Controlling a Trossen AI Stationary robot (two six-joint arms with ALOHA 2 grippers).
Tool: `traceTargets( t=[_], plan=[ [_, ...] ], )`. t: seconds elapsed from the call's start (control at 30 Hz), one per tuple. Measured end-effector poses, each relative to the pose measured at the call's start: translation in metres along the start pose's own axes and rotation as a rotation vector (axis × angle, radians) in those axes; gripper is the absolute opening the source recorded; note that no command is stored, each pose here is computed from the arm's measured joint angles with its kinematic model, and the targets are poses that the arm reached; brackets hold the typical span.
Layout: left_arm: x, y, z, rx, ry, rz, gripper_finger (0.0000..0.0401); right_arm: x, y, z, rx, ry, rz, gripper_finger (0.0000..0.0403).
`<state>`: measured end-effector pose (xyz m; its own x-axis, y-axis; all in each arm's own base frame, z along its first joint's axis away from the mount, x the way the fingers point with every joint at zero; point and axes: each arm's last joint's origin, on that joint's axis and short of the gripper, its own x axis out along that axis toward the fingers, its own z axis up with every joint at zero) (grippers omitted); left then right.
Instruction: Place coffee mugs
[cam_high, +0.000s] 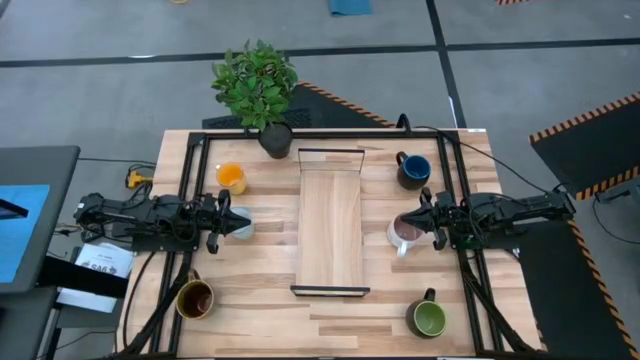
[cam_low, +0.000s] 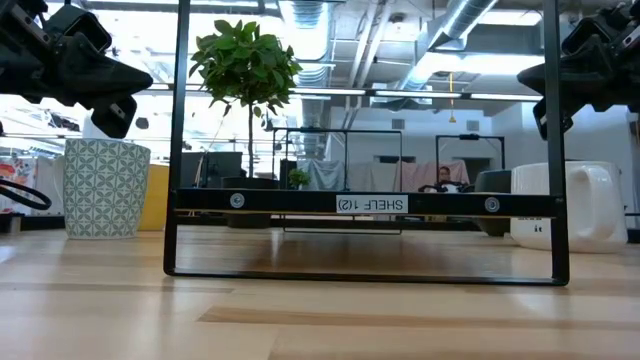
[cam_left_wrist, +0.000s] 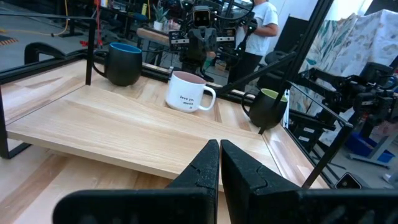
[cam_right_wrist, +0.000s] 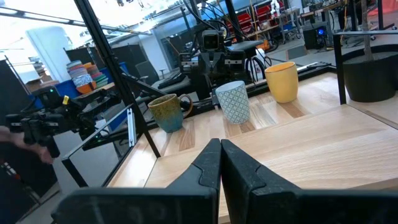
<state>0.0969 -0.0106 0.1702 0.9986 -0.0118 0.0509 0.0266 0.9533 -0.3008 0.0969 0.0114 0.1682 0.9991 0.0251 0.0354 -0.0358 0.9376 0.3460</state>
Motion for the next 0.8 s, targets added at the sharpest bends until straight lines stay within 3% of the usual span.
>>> traceTargets(
  t=[0.2,0.27,0.37,0.53,0.7,0.8],
  plan=[
    [0.0,0.0,0.0,0.0,0.0,0.0,0.0,0.0,-0.001,0.001,-0.055,-0.009,-0.012,0.0033],
    [0.0,0.0,0.0,0.0,0.0,0.0,0.0,0.0,-0.001,0.007,-0.071,-0.079,-0.046,0.0033],
    [0.0,0.0,0.0,0.0,0.0,0.0,0.0,-0.005,0.005,0.032,0.084,-0.364,-0.015,0.0033],
    [0.0,0.0,0.0,0.0,-0.009,0.014,0.0,-0.025,0.007,0.068,0.272,-0.813,-0.061,0.0033],
    [0.0,0.0,0.008,-0.058,-0.099,0.055,0.0,-0.022,0.012,0.09,0.247,-0.84,-0.086,0.0033],
    [-0.001,-0.001,0.013,-0.157,-0.156,0.039,0.0,-0.006,0.013,0.098,0.229,-0.762,-0.132,0.0033]
  ],
)
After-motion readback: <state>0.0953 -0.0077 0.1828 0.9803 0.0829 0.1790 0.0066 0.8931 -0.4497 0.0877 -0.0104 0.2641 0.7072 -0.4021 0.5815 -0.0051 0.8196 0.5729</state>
